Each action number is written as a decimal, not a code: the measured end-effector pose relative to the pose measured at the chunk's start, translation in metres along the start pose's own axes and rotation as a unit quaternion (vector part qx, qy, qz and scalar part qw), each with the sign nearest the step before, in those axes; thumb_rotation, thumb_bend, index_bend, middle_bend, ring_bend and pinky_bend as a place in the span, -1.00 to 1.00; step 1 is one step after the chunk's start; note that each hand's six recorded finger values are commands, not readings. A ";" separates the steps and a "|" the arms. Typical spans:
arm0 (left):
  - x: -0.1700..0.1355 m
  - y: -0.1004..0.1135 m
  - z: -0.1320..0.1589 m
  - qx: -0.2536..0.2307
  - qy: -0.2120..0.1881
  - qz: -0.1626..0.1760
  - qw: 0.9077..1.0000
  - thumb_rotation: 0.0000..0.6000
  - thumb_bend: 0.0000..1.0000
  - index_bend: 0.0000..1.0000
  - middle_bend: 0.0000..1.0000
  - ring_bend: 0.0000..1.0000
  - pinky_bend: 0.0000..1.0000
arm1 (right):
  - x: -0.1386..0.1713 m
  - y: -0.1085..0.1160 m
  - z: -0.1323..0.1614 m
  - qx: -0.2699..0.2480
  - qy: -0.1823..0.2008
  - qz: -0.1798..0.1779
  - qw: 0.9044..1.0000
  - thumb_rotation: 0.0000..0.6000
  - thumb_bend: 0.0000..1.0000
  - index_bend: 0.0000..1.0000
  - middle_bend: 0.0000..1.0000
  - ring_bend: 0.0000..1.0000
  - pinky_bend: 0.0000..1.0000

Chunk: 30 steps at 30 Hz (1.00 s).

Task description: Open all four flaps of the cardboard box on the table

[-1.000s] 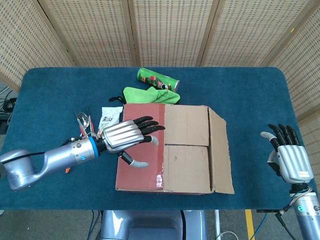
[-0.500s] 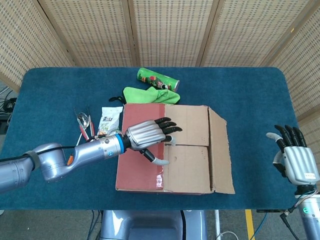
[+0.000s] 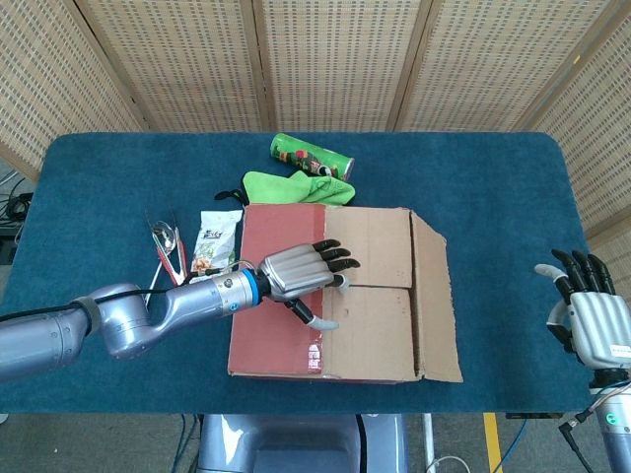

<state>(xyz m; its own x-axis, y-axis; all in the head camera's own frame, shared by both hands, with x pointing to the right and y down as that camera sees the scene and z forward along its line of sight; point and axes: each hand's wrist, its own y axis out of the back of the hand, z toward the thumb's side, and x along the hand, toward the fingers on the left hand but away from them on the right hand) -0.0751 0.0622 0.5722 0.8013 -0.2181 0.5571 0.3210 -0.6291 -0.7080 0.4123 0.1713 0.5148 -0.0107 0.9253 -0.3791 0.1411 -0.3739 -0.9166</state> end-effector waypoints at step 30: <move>-0.029 0.012 -0.019 0.016 0.042 0.013 0.999 -0.71 -0.54 -0.18 -0.27 -0.65 -1.00 | 0.000 0.001 0.003 -0.008 0.003 -0.006 1.000 1.00 1.00 -0.54 -0.80 -1.00 -1.00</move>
<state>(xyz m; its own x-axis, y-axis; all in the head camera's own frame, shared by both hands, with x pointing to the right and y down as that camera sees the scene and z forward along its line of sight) -0.1041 0.0470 0.5562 0.7652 -0.2958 0.5719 0.3180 -0.5988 -0.7351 0.4097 0.1711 0.5133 -0.0073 0.9303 -0.3667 0.1563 -0.3611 -0.9193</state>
